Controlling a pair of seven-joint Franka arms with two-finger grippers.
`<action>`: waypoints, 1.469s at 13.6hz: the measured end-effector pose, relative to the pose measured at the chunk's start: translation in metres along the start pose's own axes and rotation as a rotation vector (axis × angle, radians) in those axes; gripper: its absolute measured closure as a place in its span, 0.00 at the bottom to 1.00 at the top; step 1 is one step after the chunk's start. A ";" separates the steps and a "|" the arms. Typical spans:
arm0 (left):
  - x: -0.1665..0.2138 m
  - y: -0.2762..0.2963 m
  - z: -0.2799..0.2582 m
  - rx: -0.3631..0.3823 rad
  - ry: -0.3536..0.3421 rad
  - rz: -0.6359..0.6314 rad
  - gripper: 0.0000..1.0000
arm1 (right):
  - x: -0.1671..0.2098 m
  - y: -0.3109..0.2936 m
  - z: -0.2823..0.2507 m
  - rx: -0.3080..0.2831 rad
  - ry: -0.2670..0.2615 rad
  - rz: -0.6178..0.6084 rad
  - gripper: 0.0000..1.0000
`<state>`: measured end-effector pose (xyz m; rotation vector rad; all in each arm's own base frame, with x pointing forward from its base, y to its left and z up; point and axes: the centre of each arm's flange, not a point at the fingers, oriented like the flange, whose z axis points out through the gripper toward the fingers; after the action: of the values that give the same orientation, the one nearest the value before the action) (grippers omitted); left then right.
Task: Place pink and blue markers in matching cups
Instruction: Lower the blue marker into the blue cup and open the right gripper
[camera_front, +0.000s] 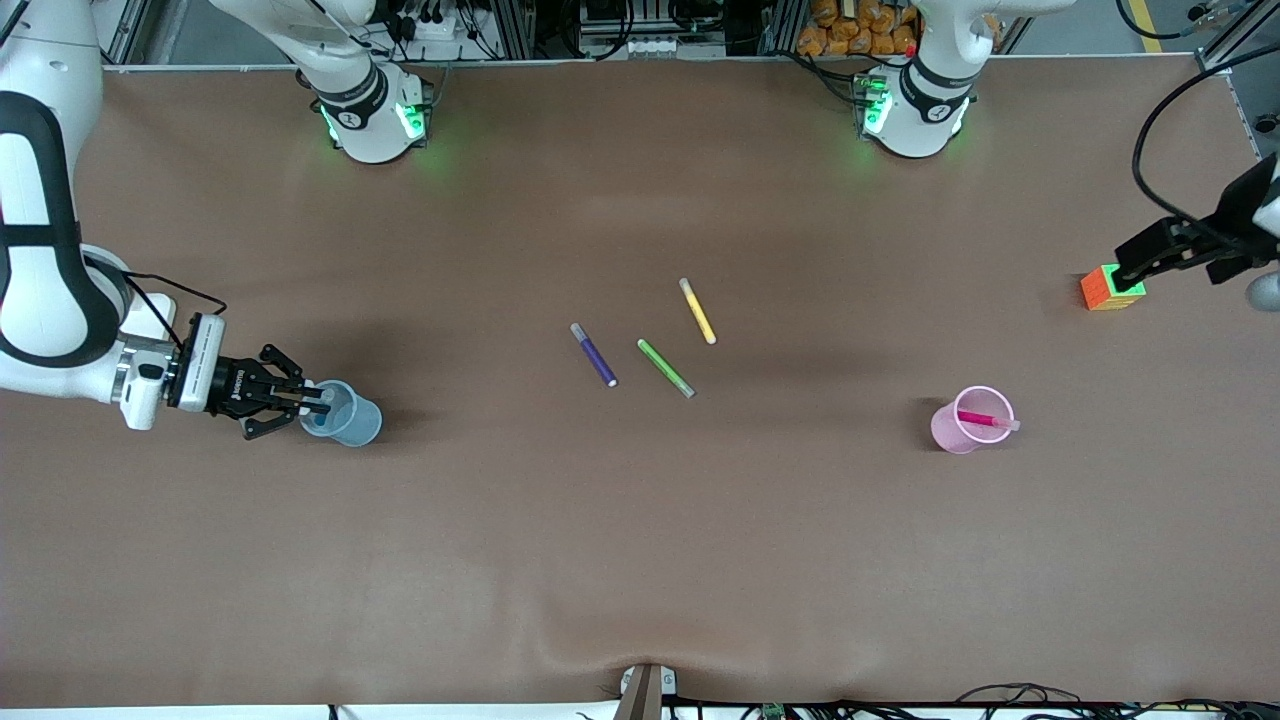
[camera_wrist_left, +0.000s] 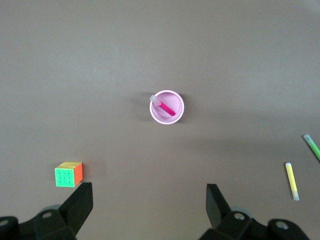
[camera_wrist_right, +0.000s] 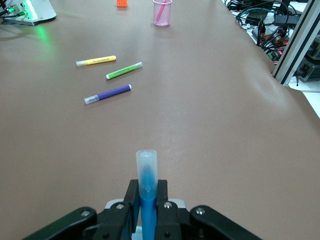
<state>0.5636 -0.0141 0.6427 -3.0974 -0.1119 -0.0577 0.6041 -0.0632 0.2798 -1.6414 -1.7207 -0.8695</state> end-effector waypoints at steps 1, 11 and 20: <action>-0.005 0.000 -0.002 -0.003 -0.006 0.004 0.00 | -0.004 -0.001 0.001 0.001 0.001 -0.004 0.82; -0.025 -0.002 -0.005 -0.001 -0.074 0.009 0.00 | -0.014 -0.005 0.007 0.027 0.026 -0.034 0.53; -0.030 0.001 0.004 0.002 -0.112 0.016 0.00 | 0.005 -0.001 -0.007 0.021 0.019 0.099 0.00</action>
<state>0.5343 -0.0173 0.6375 -3.0979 -0.0913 0.1161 0.6028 -0.0661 0.2880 -1.6839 -1.6154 -0.8152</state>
